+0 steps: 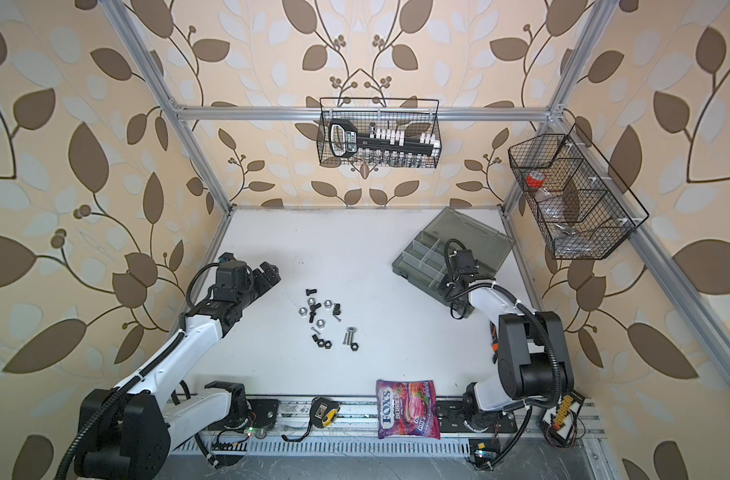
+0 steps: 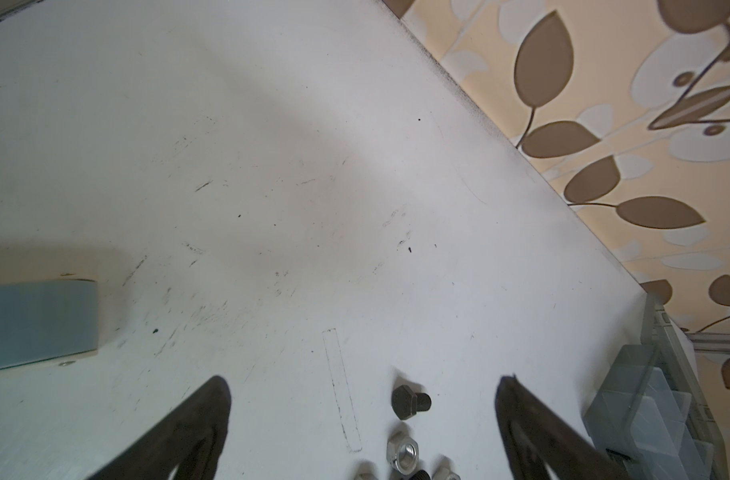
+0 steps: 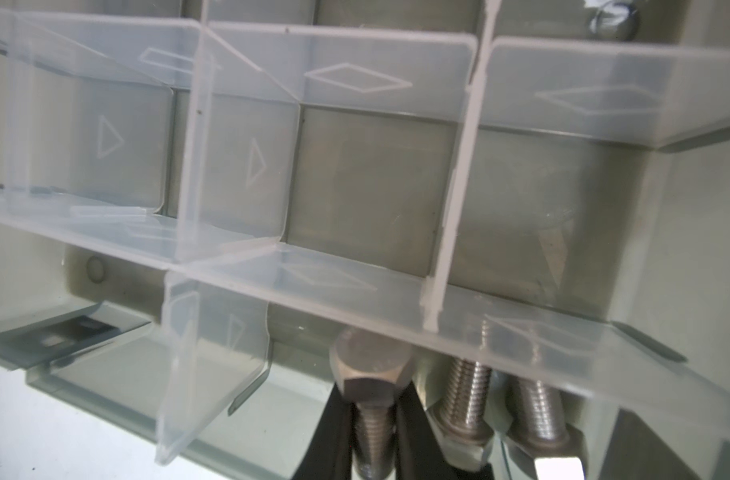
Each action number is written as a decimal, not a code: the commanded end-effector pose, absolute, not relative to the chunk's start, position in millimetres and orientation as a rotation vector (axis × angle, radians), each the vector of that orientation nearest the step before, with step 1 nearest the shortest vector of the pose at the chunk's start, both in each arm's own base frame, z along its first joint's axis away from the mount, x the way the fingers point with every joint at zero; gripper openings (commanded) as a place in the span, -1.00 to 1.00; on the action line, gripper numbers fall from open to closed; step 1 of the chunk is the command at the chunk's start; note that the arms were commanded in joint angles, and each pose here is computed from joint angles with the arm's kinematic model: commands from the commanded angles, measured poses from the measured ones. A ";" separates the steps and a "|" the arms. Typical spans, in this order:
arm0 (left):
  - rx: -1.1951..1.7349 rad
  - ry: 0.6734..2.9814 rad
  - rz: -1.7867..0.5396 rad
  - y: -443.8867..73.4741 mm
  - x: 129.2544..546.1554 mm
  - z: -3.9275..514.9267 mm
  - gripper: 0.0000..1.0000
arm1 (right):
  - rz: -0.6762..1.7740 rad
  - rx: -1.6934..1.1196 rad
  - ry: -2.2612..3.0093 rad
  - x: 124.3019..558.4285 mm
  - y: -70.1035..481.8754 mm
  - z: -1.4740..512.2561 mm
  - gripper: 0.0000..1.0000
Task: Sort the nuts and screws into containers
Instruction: 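Carry the silver bolt into the organizer box and release it, then move the right gripper back to the bolt pile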
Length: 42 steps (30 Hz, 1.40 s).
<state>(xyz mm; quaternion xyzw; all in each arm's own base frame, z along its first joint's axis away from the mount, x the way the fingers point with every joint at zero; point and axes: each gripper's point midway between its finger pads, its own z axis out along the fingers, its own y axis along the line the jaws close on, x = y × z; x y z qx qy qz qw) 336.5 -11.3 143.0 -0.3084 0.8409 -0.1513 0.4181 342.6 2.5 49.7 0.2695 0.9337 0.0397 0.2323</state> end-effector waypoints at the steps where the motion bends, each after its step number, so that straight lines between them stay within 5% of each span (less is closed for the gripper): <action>1: -0.748 2.084 -0.405 -15.1 342.4 159.5 0.98 | 0.111 0.746 2.568 341.2 1.2 45.6 -0.55; 5: -0.748 2.078 -0.405 -14.7 341.9 160.8 0.98 | 0.115 0.743 2.554 342.4 1.0 51.2 -0.38; 22: -0.744 2.070 -0.418 -15.8 342.6 162.6 0.98 | 0.163 0.608 2.383 348.0 16.8 136.4 -0.22; 42: -0.755 2.070 -0.411 -14.4 340.8 162.4 0.98 | 0.323 -0.291 2.674 258.2 260.6 89.3 0.21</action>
